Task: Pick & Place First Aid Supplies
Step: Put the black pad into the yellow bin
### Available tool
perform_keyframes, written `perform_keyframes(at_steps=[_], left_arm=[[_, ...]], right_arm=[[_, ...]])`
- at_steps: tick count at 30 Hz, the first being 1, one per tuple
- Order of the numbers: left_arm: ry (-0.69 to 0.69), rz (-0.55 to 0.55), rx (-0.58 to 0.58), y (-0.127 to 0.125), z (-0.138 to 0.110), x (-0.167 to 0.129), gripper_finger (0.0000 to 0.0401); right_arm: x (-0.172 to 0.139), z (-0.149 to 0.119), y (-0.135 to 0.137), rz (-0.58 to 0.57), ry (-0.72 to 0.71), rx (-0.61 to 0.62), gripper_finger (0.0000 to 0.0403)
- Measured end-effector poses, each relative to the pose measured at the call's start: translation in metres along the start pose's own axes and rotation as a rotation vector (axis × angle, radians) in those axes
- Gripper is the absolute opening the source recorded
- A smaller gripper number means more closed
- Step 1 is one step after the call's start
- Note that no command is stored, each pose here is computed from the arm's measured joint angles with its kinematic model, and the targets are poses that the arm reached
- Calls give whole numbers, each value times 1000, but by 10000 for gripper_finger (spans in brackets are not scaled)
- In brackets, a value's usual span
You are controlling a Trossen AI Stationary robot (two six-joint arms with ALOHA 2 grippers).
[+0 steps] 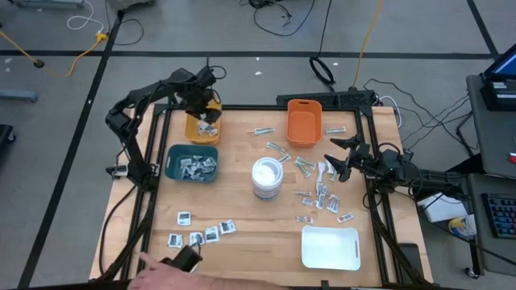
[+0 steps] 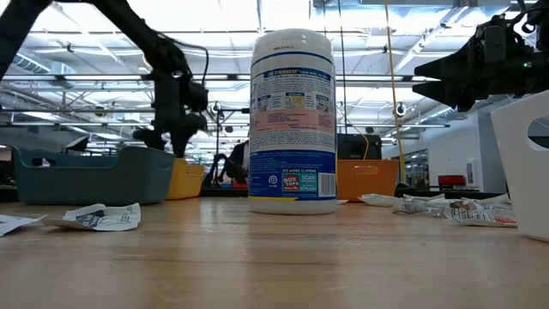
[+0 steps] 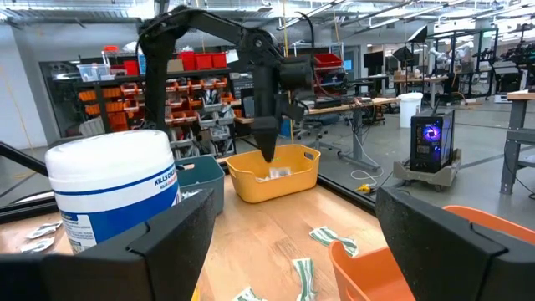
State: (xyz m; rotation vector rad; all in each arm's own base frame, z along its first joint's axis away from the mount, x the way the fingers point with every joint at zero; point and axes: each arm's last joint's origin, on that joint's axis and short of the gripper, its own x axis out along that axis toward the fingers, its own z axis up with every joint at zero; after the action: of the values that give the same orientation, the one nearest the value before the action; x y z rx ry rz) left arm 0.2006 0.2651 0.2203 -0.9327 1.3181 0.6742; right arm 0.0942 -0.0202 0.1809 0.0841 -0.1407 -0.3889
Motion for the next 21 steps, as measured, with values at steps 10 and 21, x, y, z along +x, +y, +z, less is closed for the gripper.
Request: perform_keyframes(at_steps=[10, 21], left_arm=[[22, 76, 528, -50, -46, -37, 309], [20, 89, 805, -133, -127, -26, 310]], right_arm=[[0, 0, 0, 0, 0, 0, 324], [0, 0, 0, 0, 0, 0, 325]])
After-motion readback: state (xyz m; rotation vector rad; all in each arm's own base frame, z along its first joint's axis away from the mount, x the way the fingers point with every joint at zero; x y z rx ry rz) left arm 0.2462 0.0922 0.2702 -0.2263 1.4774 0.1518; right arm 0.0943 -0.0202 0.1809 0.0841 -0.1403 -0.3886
